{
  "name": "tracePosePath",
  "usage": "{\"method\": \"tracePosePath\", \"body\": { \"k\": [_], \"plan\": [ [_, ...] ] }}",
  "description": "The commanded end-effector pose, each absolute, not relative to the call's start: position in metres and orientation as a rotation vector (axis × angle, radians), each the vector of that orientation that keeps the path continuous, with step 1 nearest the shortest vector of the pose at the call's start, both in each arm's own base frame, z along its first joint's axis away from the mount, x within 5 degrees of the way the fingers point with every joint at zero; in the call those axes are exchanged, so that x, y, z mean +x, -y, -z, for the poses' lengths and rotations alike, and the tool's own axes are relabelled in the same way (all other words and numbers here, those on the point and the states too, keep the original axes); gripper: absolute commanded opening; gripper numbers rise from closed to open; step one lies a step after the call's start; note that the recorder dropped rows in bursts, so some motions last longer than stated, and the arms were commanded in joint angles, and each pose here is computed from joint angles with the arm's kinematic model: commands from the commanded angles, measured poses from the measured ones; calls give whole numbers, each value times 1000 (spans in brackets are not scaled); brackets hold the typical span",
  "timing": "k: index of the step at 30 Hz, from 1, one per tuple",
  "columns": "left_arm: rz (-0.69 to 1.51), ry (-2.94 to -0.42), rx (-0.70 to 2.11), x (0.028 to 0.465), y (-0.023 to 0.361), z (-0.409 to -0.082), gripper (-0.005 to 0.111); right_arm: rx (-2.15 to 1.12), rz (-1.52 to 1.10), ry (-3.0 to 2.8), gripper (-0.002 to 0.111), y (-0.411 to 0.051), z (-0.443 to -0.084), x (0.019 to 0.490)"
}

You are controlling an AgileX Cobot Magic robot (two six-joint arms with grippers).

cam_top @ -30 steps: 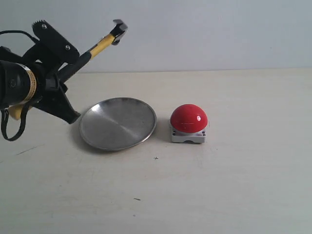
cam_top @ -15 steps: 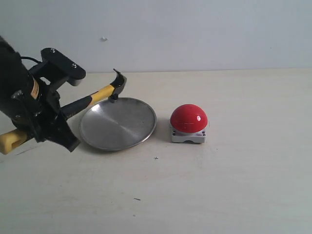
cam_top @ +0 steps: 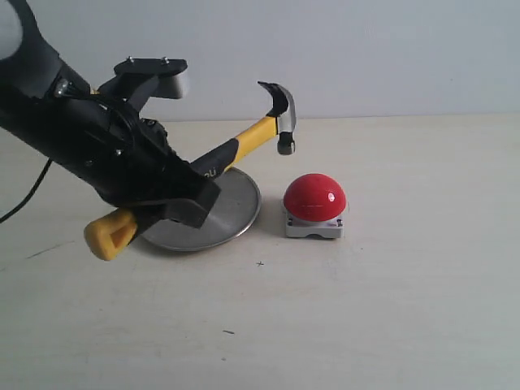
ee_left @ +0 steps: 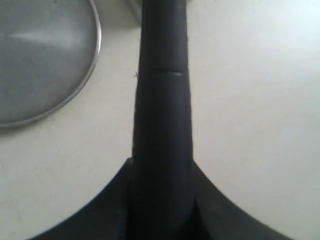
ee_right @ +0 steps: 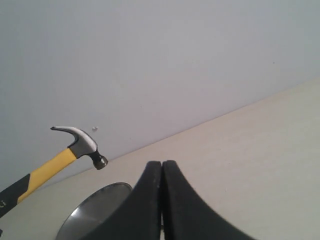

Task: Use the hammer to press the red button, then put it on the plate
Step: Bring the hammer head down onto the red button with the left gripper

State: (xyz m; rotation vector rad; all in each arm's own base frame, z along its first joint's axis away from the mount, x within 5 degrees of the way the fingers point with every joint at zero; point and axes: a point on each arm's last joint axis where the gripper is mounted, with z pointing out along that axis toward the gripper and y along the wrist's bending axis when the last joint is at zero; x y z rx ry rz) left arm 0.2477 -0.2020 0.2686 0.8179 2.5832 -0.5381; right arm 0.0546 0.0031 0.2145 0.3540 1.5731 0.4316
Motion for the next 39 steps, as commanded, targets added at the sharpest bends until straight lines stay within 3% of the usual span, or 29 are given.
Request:
{"method": "tracePosePath", "body": {
  "k": [1,24,31,39],
  "plan": [
    [613,-2451,738,251,223,-277,0,350,-433,-1566,0,-3,-214,54],
    [607,-2433,663,241,248,-272,0,350,-433,-1566,0,-3,-214,54],
    [449,-2466,639,247,243,-273,0,350,-433,-1566,0,-3,-214,54],
    [427,-2484,710,241,258,-257,0,350,-433,-1566,0,-3,-214,54]
  ]
}}
